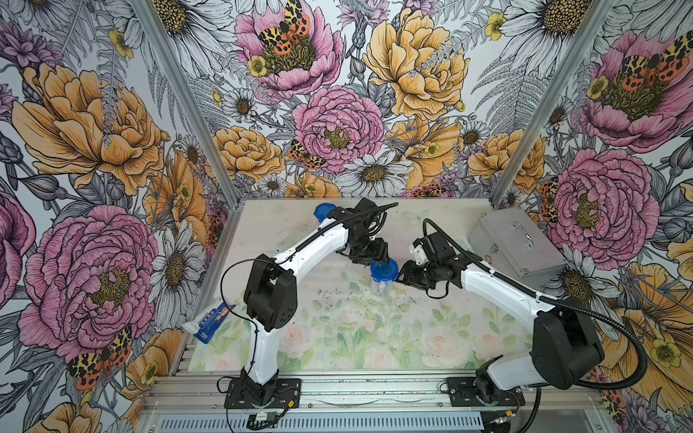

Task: Pack away toiletry kits
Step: Close the fastener on the container, then reset both arms

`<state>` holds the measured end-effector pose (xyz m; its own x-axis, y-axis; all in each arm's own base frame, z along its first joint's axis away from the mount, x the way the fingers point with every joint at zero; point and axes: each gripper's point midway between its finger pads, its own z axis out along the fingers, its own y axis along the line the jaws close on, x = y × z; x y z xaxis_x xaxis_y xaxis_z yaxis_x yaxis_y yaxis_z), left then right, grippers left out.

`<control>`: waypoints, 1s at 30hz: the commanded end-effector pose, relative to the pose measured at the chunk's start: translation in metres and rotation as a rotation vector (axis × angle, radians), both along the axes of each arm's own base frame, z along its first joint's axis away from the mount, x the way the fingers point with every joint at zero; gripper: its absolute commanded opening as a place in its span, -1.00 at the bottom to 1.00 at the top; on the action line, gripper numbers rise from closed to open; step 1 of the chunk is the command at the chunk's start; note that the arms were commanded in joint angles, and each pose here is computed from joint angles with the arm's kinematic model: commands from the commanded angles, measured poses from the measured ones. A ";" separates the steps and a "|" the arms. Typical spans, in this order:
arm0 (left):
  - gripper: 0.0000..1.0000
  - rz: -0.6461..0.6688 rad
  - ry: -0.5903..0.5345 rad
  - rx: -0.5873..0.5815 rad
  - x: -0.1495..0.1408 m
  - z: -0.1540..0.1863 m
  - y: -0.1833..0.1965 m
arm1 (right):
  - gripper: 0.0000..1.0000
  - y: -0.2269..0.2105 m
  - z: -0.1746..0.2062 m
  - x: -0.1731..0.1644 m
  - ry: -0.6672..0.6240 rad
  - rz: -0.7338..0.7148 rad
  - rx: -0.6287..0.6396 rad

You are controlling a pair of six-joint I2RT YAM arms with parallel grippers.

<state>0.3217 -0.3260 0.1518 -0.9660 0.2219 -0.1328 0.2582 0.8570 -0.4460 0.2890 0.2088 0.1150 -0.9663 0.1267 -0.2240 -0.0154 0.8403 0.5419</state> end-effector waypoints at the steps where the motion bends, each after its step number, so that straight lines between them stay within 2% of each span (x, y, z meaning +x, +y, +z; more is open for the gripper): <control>1: 0.32 -0.005 -0.007 -0.058 -0.008 0.018 -0.002 | -0.15 0.009 0.017 0.017 -0.058 0.004 0.038; 7: 0.37 0.037 -0.012 -0.041 -0.005 0.019 0.018 | -0.15 0.003 0.011 0.010 -0.047 -0.006 0.029; 13: 0.95 0.063 -0.029 -0.043 -0.001 0.026 0.031 | -0.07 -0.008 0.007 0.003 -0.045 -0.024 0.017; 15: 0.97 0.069 -0.036 -0.045 0.000 0.029 0.034 | -0.04 -0.009 0.008 0.002 -0.051 -0.025 0.016; 17: 0.97 0.076 -0.045 -0.044 -0.001 0.032 0.037 | 0.05 -0.012 0.012 0.001 -0.064 -0.030 0.009; 20: 0.97 0.087 -0.135 -0.045 -0.004 0.058 0.052 | 0.18 -0.024 0.020 -0.004 -0.094 -0.037 -0.044; 21: 0.97 0.093 -0.181 -0.034 -0.004 0.068 0.060 | 0.29 -0.031 0.025 -0.004 -0.116 -0.047 -0.074; 22: 0.97 0.099 -0.226 -0.019 -0.005 0.075 0.068 | 0.44 -0.038 0.030 -0.006 -0.134 -0.058 -0.103; 24: 0.98 0.123 -0.306 0.005 -0.005 0.085 0.084 | 0.98 -0.051 0.045 -0.006 -0.196 -0.083 -0.149; 27: 0.97 0.239 -0.387 -0.039 0.000 0.093 0.115 | 0.99 -0.073 0.070 0.000 -0.317 -0.152 -0.224; 30: 0.97 0.385 -0.402 -0.181 0.008 0.088 0.147 | 0.99 -0.099 0.089 0.003 -0.437 -0.209 -0.321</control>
<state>0.3079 -0.2017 0.2451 -0.8813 -0.0554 -0.4694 0.1912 0.8664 -0.4613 0.2820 0.1426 0.1828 -0.8256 0.1786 -0.5353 -0.0440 0.9253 0.3766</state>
